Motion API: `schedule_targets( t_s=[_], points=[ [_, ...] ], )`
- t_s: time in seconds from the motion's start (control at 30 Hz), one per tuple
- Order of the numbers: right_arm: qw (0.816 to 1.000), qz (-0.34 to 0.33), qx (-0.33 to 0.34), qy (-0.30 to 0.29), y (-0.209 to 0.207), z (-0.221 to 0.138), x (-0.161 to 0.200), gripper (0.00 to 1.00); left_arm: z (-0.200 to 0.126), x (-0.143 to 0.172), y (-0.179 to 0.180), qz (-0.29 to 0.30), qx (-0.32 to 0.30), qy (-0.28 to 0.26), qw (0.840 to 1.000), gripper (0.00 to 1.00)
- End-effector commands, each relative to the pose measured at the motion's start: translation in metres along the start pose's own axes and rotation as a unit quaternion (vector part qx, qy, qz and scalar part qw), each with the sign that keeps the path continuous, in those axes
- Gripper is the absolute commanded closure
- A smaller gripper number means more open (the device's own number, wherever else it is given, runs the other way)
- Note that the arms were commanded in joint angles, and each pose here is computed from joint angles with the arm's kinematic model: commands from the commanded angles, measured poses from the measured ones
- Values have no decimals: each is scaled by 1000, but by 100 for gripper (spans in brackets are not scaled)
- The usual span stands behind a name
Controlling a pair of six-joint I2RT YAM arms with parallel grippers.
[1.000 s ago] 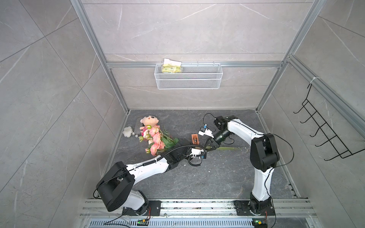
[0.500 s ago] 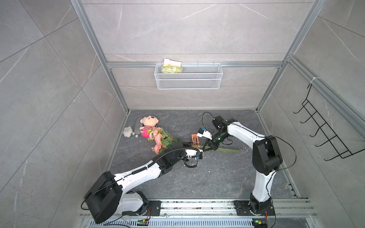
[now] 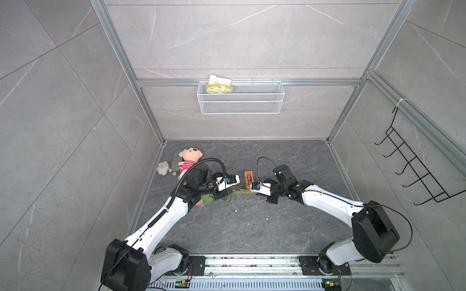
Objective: Wrap bouquets with tape
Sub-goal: Wrap the tape around the bouquet.
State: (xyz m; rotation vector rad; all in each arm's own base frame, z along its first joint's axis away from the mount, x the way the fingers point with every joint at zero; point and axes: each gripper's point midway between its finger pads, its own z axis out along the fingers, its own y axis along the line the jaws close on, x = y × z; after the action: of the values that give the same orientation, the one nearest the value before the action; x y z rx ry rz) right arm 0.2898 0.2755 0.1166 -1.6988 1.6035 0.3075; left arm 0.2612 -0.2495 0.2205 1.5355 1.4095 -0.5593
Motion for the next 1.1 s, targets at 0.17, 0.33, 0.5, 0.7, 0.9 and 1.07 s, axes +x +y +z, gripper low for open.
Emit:
schedule_targets(
  t_s=[0.17, 0.33, 0.5, 0.7, 0.9, 1.07],
  points=[
    [965, -166, 204, -29, -37, -17, -39, 100, 17, 6, -36, -104, 190, 12, 976, 49],
    [938, -222, 266, -18, -34, -21, -42, 100, 34, 31, -31, -121, 203, 48, 970, 49],
    [927, -248, 280, -19, -28, -23, -43, 100, 45, 40, -30, -137, 227, 56, 963, 50],
    [914, -279, 293, -18, -24, -21, -49, 100, 49, 47, -42, -155, 274, 72, 946, 53],
    [914, -287, 287, -15, -19, -20, -52, 100, 56, 59, -39, -163, 282, 106, 940, 86],
    [964, -191, 181, 48, -7, -12, -31, 72, 61, 64, -26, -127, 220, 131, 958, 100]
  ],
)
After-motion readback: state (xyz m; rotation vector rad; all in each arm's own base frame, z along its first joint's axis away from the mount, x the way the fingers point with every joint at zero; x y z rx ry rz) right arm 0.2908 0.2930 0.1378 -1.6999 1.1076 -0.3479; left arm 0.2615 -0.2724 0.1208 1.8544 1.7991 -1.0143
